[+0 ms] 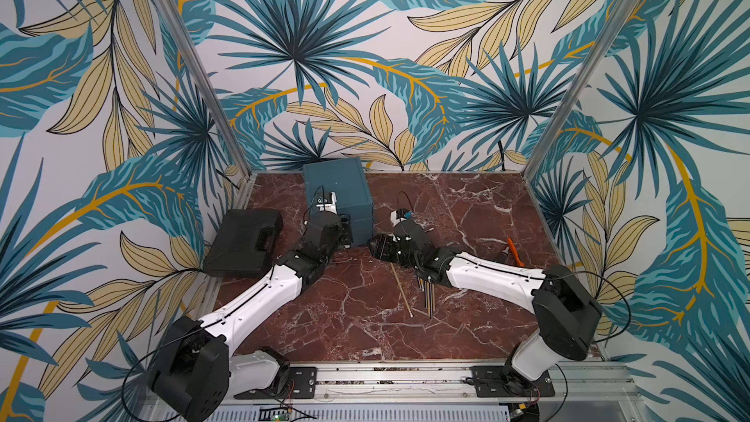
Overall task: Please place the pencils in the drawer according to their color
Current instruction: Close the drawer in the storage box, then open the drawer in the storage box.
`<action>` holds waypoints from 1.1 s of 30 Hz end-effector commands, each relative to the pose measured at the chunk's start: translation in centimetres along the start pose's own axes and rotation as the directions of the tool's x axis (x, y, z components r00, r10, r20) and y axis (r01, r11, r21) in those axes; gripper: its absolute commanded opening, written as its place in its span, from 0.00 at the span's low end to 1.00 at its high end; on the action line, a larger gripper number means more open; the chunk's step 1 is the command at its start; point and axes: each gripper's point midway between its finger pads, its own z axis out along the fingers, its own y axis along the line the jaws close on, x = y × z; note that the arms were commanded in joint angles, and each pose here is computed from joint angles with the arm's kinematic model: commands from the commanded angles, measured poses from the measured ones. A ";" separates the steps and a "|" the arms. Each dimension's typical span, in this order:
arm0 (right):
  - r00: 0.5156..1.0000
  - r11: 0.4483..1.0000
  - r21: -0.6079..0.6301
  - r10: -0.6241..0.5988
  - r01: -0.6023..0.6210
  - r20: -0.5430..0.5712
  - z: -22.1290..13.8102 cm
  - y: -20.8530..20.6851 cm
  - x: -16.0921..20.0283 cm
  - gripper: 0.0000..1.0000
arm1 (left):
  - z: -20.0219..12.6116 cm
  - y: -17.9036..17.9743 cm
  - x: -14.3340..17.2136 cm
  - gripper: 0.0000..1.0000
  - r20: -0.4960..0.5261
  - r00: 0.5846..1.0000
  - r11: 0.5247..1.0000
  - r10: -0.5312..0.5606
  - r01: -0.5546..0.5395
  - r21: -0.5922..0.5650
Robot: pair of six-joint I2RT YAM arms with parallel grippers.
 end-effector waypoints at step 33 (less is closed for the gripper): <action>0.984 0.964 -0.255 0.112 -0.075 0.136 8.5 4.7 -0.1 0.51 | -10.8 6.3 -2.7 1.00 0.255 0.958 0.979 -0.133 0.167 -0.117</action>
